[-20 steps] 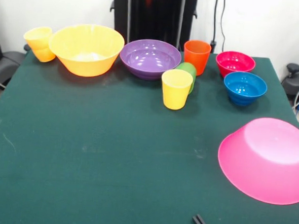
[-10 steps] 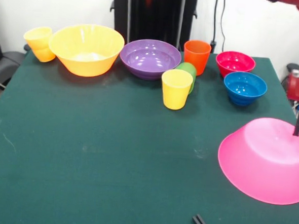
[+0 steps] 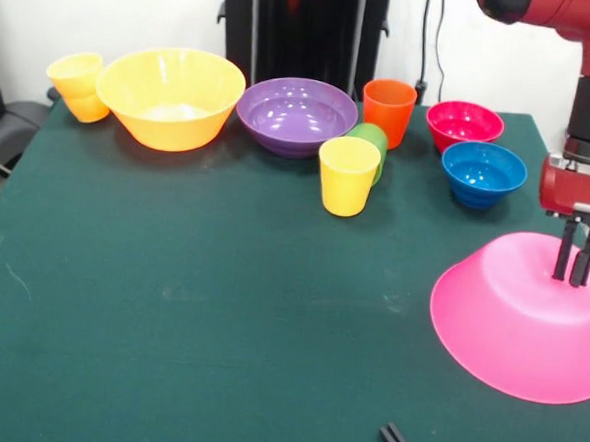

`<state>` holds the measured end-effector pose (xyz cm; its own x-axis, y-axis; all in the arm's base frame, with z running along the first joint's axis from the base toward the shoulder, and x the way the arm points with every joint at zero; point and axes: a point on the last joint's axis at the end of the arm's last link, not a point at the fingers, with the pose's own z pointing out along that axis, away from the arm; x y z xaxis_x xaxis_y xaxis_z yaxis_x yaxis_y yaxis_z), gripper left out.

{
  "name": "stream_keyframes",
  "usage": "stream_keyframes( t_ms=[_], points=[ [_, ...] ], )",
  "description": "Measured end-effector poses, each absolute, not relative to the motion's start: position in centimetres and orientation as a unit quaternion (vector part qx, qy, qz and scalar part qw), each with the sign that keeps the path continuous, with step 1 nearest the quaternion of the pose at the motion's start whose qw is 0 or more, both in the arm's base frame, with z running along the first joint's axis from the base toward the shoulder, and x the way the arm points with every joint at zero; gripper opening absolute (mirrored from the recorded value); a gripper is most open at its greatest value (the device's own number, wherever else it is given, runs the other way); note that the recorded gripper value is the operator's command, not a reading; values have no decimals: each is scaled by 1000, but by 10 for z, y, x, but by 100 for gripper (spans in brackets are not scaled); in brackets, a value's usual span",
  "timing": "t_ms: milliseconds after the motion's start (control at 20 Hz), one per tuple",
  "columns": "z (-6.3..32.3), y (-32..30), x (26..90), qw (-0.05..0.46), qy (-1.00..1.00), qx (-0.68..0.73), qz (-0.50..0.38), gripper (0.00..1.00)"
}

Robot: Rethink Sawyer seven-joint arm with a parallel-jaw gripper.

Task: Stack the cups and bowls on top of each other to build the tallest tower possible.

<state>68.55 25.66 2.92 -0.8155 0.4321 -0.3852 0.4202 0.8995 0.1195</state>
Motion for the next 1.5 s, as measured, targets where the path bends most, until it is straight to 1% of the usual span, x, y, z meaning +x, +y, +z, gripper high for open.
stream_keyframes(
  t_ms=[450, 1100, 1500],
  points=[
    [31, 267, 682, 204, 955, 212, 23, 0],
    [88, 324, 677, 228, 956, 179, 48, 0],
    [92, 336, 673, 230, 956, 173, 52, 0]
  ],
)
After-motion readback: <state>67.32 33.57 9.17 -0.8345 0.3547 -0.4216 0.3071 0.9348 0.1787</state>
